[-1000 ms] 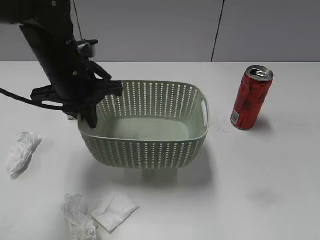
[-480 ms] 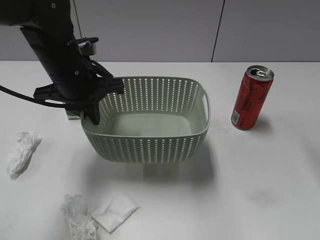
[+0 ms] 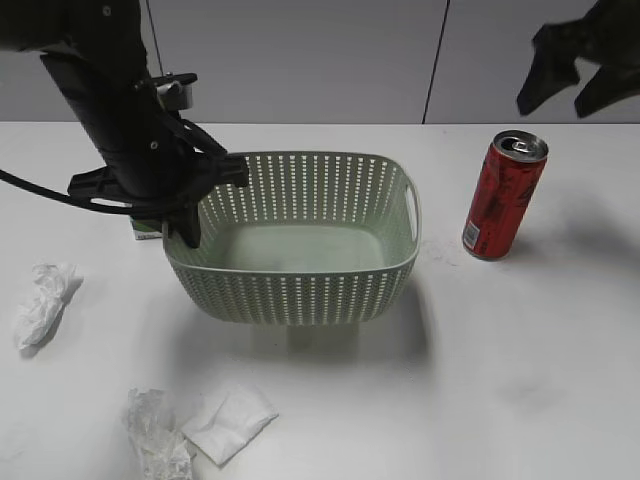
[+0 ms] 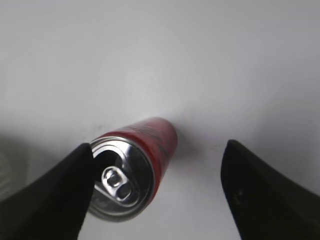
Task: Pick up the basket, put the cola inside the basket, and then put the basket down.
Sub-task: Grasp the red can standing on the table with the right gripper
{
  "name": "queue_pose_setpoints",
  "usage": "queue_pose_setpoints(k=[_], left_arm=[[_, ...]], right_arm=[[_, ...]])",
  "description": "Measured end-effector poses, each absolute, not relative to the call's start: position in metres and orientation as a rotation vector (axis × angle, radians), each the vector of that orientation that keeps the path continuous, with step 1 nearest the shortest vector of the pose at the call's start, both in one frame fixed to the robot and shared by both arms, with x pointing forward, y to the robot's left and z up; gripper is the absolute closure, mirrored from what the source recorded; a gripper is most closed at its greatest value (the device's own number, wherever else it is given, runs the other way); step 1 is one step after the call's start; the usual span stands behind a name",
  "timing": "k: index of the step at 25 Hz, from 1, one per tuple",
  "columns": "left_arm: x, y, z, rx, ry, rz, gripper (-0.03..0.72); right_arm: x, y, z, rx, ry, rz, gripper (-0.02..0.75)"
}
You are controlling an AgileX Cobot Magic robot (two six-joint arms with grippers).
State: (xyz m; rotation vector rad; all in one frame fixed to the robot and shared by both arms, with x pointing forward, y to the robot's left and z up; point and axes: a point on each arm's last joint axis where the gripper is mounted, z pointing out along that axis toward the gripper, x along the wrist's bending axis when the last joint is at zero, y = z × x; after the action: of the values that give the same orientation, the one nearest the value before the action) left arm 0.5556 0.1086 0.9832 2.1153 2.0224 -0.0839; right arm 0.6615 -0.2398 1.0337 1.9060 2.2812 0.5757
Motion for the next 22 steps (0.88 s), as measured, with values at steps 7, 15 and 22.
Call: queue_pose_setpoints(k=[7,15,22], left_arm=[[0.556,0.108,0.983,2.112,2.021,-0.083,0.69],[0.556,0.108,0.983,2.111,2.02,-0.082,0.69],[0.556,0.109,0.983,2.115,2.023,-0.085,0.69]], right_arm=[[0.667,-0.225,1.009,1.875,2.373,0.46,0.144],[0.664,-0.232,1.039,1.781,2.345,0.415,0.145],[0.645,-0.234,1.125,1.659,2.21,0.612,0.145]])
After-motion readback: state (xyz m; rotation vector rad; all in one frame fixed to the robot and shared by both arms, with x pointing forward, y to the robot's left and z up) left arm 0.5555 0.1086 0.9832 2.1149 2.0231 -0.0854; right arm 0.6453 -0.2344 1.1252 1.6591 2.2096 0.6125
